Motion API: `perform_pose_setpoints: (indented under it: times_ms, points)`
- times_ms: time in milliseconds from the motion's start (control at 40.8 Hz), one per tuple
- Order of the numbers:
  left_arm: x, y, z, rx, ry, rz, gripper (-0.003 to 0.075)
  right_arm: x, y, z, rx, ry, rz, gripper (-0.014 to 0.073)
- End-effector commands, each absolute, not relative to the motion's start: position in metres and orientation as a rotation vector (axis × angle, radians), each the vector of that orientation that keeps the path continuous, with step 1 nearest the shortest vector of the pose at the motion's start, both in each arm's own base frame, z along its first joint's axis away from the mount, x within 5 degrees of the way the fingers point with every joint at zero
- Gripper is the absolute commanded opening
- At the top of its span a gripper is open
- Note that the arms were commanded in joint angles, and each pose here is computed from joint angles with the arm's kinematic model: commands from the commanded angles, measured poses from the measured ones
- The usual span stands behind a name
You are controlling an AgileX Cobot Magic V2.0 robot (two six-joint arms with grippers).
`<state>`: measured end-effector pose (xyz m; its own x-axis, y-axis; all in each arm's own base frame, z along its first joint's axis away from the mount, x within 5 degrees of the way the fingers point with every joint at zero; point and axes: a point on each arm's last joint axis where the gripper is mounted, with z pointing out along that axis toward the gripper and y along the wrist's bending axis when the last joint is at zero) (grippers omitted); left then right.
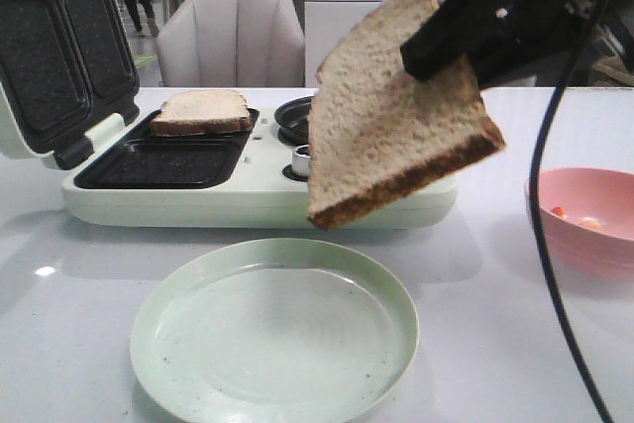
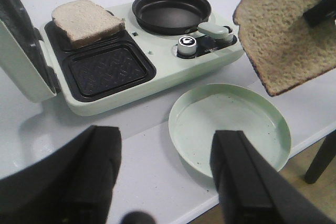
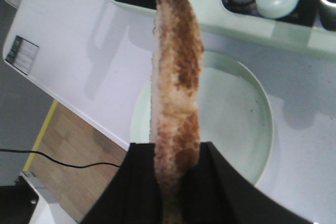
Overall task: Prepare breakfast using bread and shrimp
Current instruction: 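Carry the bread slice over and lay it on the near sandwich plate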
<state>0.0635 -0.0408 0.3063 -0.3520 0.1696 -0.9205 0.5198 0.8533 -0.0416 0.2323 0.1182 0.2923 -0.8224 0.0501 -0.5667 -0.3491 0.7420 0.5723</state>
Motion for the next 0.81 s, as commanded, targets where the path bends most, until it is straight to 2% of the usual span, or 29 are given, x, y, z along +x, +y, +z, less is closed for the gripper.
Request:
perform_pose_setpoints:
  times_ms: [0, 171, 318, 612, 784]
  points:
    - [0.066, -0.042, 0.322, 0.472, 1.827, -0.424, 0.0434, 0.242, 0.123, 0.327, -0.193, 2.207, 1.001, 0.0043]
    - [0.066, -0.042, 0.322, 0.472, 1.827, -0.424, 0.0434, 0.27, 0.15, 0.349, -0.264, 2.078, 1.1, 0.0043]
    - [0.066, -0.042, 0.322, 0.472, 1.827, -0.424, 0.0434, 0.305, 0.186, 0.351, -0.324, 2.018, 1.144, 0.0043]
    - [0.066, -0.042, 0.322, 0.472, 1.827, -0.424, 0.0434, 0.369, 0.259, 0.321, -0.416, 2.027, 1.2, 0.0046]
    - [0.066, -0.042, 0.322, 0.472, 1.827, -0.425, 0.0434, 0.401, 0.279, 0.291, -0.371, 2.054, 1.189, 0.0064]
